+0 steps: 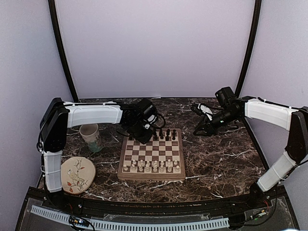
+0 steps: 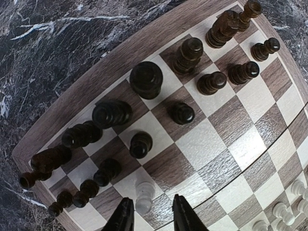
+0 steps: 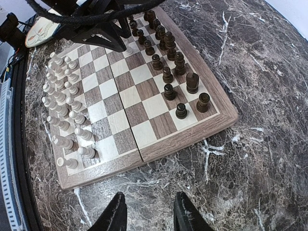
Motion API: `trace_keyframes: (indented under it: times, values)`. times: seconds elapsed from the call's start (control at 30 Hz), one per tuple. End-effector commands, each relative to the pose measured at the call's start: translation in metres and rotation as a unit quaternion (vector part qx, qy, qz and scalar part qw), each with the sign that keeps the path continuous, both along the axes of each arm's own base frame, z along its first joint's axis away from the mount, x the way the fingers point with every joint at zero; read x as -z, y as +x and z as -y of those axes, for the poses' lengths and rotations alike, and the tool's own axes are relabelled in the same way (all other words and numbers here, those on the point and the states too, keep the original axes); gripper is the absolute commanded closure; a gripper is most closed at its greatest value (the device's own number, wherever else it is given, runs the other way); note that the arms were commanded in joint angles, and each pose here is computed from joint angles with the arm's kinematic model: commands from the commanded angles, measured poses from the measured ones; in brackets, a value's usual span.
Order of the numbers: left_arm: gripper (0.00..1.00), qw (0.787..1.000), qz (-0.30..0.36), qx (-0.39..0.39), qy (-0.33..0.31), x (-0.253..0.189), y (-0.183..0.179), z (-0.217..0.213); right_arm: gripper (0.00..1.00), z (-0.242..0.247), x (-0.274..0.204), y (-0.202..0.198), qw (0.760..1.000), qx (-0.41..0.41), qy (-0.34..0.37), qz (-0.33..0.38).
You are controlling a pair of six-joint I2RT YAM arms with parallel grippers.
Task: Set up the chess pieces on the board
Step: Pick up the pawn from the chessboard.
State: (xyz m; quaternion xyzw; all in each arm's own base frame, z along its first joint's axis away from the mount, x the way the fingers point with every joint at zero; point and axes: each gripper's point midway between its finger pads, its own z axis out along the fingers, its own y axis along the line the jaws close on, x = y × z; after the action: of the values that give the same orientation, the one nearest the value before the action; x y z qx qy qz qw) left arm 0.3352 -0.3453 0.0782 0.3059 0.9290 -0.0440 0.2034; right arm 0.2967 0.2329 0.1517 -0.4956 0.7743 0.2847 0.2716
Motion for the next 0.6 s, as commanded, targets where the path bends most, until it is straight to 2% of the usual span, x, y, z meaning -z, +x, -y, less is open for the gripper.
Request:
trace_keyframes:
  times: [0.0,0.27,0.57]
  values:
    - [0.70,1.000,0.015,-0.007,0.011,-0.004,0.007,-0.001,0.66,0.000,-0.007,0.003,1.000,-0.004,0.002,0.012]
    - [0.72,1.000,0.012,-0.003,0.013,-0.001,0.008,0.001,0.66,0.000,-0.003,0.003,1.000,-0.005,-0.003,0.006]
    - [0.79,1.000,-0.009,0.007,0.011,0.009,0.004,0.004,0.66,0.000,-0.001,0.003,1.000,-0.005,-0.005,0.003]
